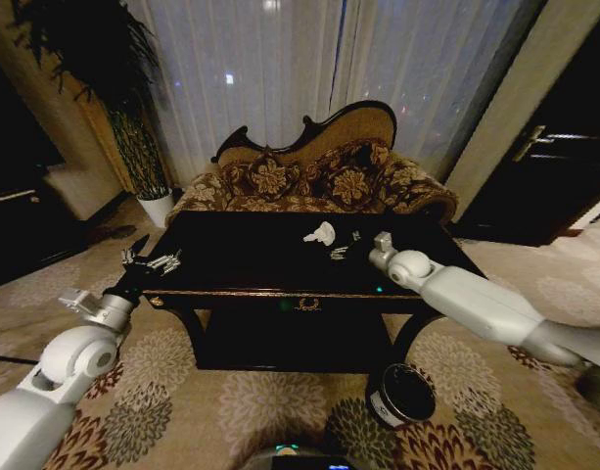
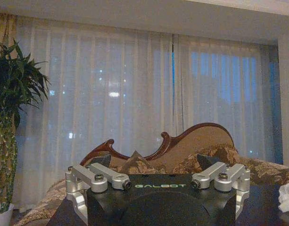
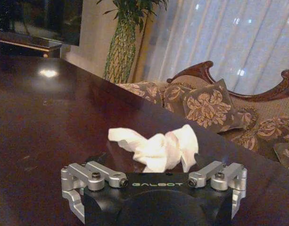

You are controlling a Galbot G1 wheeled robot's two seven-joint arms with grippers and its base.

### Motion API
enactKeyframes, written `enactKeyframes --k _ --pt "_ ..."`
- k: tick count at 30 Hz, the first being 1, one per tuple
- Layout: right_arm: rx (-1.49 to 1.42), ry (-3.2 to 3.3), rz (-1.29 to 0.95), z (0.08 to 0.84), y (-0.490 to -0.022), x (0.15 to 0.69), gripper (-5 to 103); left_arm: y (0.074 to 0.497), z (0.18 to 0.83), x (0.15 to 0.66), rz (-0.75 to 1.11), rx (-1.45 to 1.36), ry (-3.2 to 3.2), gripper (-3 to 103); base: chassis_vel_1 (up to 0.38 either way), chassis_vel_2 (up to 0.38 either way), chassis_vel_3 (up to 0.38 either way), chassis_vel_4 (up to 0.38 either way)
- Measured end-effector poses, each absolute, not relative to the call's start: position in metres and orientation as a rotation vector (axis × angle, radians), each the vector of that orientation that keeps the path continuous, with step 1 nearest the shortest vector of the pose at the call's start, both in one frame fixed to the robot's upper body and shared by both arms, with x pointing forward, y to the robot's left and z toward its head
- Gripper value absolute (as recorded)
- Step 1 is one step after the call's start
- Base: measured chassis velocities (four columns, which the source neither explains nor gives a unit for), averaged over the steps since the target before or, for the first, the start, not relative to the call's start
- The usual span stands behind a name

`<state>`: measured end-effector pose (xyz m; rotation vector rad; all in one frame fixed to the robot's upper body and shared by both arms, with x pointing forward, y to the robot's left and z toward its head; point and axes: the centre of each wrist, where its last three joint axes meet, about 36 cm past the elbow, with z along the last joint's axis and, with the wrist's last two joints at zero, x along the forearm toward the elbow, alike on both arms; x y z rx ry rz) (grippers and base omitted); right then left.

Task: Move to the front of the table and place the trash on the table into the trash bin.

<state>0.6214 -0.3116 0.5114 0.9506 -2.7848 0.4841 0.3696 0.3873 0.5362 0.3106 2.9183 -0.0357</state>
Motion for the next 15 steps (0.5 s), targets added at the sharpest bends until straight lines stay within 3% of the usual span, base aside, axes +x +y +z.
enactKeyframes --k 10,15 --pt "0.944 -2.792 0.486 0.509 -0.306 0.638 102 0.387 0.536 0.37 -0.036 0.311 2.918 100 0.0 0.0 0.0 0.0" --pt "0.949 -2.792 0.484 0.506 -0.301 0.642 89 0.387 0.536 0.37 -0.036 0.311 2.918 100 0.0 0.0 0.0 0.0"
